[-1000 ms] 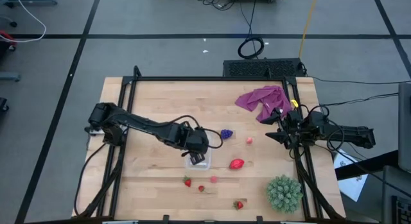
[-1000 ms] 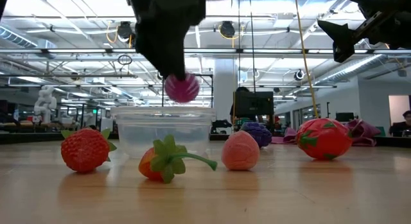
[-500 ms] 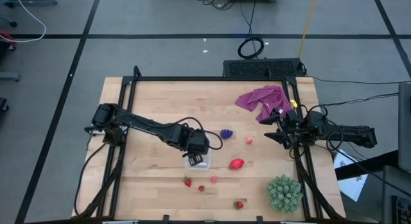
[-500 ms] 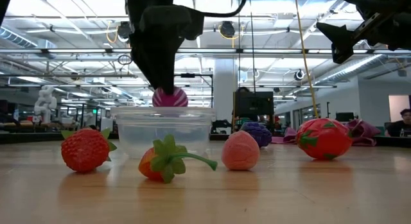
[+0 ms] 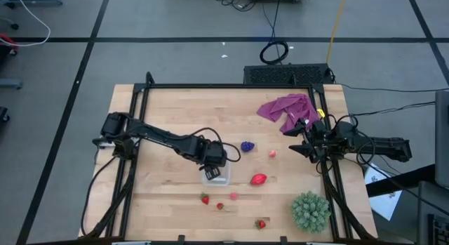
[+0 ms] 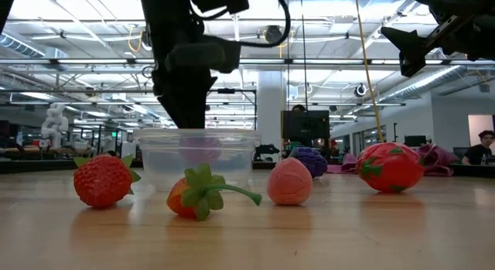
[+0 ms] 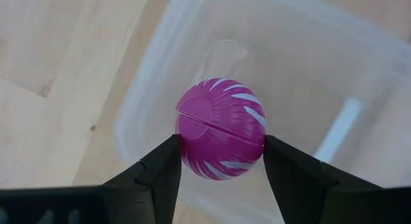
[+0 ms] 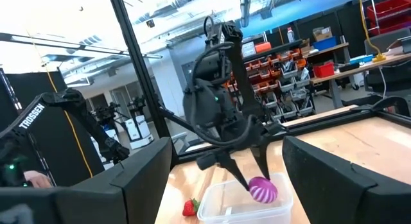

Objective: Pick and placing Produce into tupperware
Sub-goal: Put the purple onion into the transparent bin, then put the purple grapes into the transparent bin

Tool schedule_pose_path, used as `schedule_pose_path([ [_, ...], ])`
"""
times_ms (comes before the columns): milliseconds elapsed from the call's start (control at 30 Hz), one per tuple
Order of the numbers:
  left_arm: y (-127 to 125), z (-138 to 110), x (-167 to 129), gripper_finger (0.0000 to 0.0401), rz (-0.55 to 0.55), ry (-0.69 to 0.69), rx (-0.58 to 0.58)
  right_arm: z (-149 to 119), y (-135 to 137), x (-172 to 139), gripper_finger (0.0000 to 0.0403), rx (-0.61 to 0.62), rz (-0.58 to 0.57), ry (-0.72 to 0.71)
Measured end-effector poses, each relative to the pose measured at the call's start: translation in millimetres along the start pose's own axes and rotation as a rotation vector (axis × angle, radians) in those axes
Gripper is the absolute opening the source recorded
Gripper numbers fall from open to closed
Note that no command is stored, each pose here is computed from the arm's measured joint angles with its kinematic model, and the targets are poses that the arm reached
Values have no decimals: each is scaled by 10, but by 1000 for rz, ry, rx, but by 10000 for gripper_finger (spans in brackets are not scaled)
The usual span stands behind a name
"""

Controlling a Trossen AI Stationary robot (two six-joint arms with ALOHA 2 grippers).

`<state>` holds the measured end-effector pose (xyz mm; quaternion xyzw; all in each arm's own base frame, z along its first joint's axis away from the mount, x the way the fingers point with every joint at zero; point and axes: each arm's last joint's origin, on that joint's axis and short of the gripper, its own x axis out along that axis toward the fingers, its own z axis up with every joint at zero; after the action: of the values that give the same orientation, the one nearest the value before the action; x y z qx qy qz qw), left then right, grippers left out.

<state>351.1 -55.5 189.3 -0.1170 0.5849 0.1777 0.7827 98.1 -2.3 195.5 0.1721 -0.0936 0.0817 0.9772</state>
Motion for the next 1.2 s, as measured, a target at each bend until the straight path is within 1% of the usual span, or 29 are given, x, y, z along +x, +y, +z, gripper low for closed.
schedule_pose_path([
  [167, 58, 16, 90, 202, -13, -25, -23, 0, 0, 0, 290, 0, 0, 0],
  [567, 52, 19, 90, 204, -39, -16, -12, 0, 0, 0, 290, -3, 0, 0],
  [667, 52, 25, 91, 216, -43, -20, -17, 0, 0, 0, 290, -3, 0, 0],
  [933, 44, 40, 90, 265, -50, -36, -15, -1, -1, 0, 290, -3, 0, 0],
  [1067, 45, 37, 90, 278, -47, -35, -13, -1, 0, 0, 290, -3, 0, 0],
  [1200, 52, 41, 90, 282, -45, -34, -7, -1, 0, 0, 290, -3, 0, 0],
])
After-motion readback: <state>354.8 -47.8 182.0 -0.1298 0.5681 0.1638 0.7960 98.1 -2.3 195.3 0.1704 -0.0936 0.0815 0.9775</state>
